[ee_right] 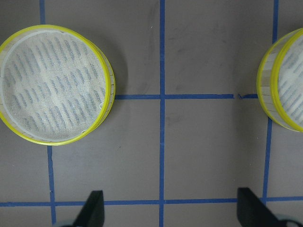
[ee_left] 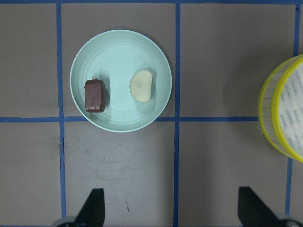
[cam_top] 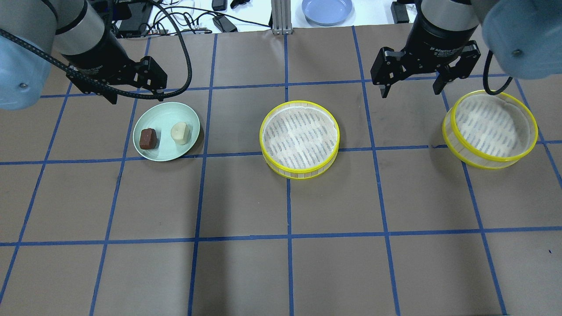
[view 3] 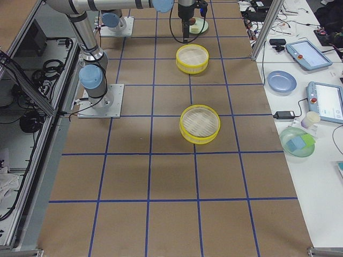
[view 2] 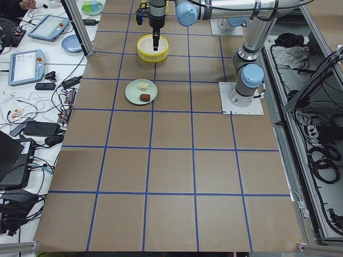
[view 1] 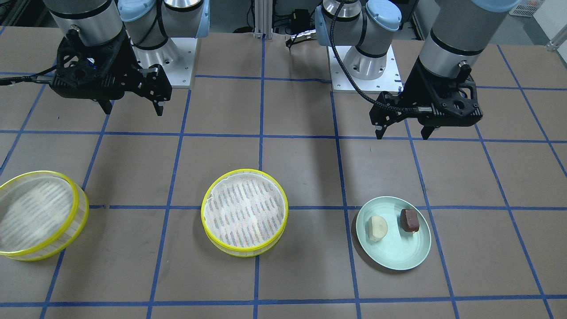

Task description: Stack buns with steamer

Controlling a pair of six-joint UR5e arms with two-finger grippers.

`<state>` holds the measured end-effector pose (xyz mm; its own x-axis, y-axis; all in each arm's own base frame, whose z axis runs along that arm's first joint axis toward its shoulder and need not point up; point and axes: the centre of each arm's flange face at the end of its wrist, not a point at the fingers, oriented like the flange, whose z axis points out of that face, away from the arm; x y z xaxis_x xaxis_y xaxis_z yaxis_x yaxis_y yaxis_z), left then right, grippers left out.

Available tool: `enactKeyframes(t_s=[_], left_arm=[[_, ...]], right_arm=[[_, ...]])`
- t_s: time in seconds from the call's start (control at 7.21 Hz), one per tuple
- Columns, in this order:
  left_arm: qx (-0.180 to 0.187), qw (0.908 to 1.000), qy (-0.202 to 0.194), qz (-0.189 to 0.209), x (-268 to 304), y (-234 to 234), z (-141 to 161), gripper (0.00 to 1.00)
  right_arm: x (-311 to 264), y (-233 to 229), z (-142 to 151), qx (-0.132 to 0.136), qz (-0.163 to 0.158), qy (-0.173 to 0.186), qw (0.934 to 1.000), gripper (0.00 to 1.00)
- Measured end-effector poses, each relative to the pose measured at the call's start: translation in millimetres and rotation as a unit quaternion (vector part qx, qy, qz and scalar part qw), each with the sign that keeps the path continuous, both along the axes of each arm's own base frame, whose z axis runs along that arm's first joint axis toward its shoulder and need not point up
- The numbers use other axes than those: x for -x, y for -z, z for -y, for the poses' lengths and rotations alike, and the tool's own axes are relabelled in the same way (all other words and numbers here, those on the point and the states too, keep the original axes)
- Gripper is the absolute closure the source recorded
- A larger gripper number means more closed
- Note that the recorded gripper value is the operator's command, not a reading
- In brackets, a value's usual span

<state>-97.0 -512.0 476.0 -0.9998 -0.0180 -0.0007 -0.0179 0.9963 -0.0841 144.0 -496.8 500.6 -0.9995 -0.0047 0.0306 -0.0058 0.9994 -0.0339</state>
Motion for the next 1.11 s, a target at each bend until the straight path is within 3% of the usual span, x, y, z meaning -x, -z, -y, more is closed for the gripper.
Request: enactKeyframes(t_s=[0.28,0.69,0.83,1.11], left_arm=[[-0.009,1.0000,-0.002,-0.001,-5.1,10.3,5.1,0.00],[-0.024,0.9997,-0.004,-0.003,-9.6,35.9,20.8,0.00],[-0.026,0.9997,0.004,-0.003,-11.4,53.1,33.7,0.00],[-0.019,0.9978,0.064,0.001,-16.1,100.7,64.8,0.00]], right_arm=[[39.3,13.9,20.6,-0.012,0.001,0.030,0.9995,0.00],[187.9,50.0,51.0,-0.045,0.004,0.106,0.9934,0.00],[236.1,67.0,56.1,-0.055,0.008,0.116,0.9917,0.00],[322.1,113.8,66.6,-0.067,0.015,0.110,0.9916,0.00]])
